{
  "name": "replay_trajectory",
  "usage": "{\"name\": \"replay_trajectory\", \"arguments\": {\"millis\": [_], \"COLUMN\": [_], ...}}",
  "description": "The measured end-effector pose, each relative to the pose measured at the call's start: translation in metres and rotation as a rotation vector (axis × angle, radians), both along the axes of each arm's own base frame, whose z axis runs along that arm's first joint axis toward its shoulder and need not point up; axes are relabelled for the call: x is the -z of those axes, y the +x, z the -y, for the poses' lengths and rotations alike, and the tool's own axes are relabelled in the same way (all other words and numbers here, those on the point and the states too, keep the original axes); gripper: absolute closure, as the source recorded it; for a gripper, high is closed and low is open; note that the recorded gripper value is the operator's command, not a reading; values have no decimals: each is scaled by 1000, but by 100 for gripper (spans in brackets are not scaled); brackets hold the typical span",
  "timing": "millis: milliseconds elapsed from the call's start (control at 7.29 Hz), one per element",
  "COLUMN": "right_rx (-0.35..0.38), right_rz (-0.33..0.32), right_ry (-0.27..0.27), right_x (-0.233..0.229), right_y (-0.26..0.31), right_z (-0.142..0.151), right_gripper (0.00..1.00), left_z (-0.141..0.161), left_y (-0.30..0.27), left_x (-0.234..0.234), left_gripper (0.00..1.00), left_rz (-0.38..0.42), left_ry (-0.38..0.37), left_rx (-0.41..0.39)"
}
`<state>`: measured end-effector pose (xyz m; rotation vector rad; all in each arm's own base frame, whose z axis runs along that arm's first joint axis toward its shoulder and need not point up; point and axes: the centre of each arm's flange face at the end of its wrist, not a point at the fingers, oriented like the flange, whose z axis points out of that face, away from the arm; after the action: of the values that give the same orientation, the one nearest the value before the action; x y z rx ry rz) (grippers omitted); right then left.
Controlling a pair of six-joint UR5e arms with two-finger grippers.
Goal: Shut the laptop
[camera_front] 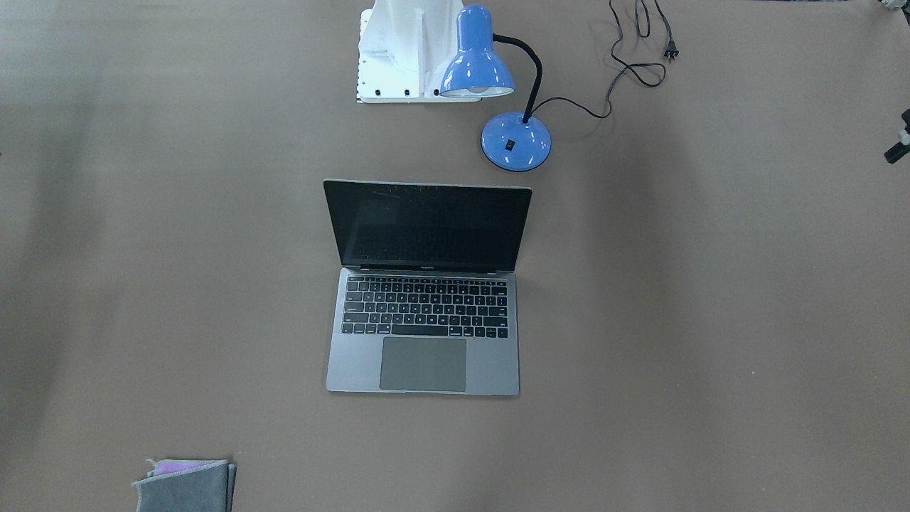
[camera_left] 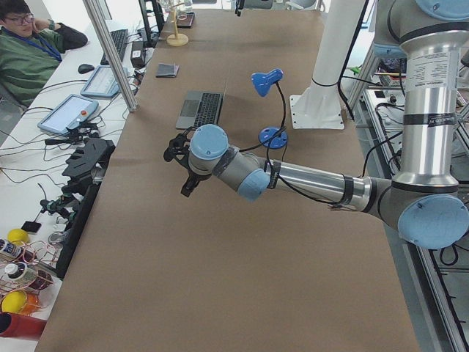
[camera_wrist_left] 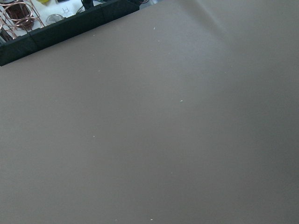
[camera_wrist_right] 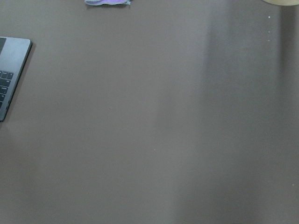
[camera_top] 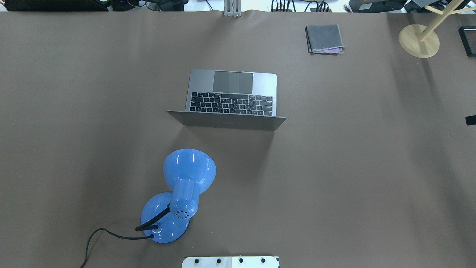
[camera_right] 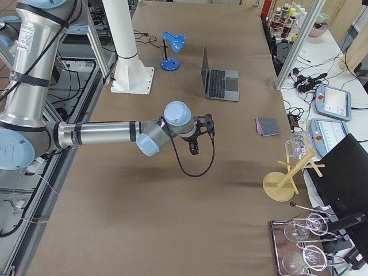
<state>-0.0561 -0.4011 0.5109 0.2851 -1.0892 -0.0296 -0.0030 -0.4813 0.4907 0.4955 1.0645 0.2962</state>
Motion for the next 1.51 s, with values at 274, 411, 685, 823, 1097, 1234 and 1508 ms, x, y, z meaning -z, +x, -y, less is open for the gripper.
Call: {"name": "replay_trajectory", "arguments": {"millis": [274, 411, 685, 823, 1097, 1234, 1508], "right_rx": [5, 0, -28, -38, -73, -82, -105], "right_rz": [68, 88, 104, 111, 148, 170, 197], "right_ry": [-73, -114, -148, -152, -171, -181, -189], "right_x": [43, 65, 103, 119, 154, 169, 187], "right_y": [-45, -70, -123, -151, -205, -228, -271], "right_z": [6, 2, -9, -17, -40, -57, -94], "right_gripper": [86, 100, 100, 100, 100, 100, 100], "left_z": [6, 9, 11, 10, 2, -8, -37], "left_y": [58, 86, 142, 173, 239, 275, 336], "left_x": [37, 57, 87, 101, 148, 175, 197], "left_gripper": [54, 100, 100, 100, 100, 100, 100], "left_rz": [-95, -138, -175, -182, -230, -262, -295], "left_ry": [-49, -79, -106, -118, -228, -289, -323], "left_rx": [-32, -49, -112, -139, -188, -219, -245]}}
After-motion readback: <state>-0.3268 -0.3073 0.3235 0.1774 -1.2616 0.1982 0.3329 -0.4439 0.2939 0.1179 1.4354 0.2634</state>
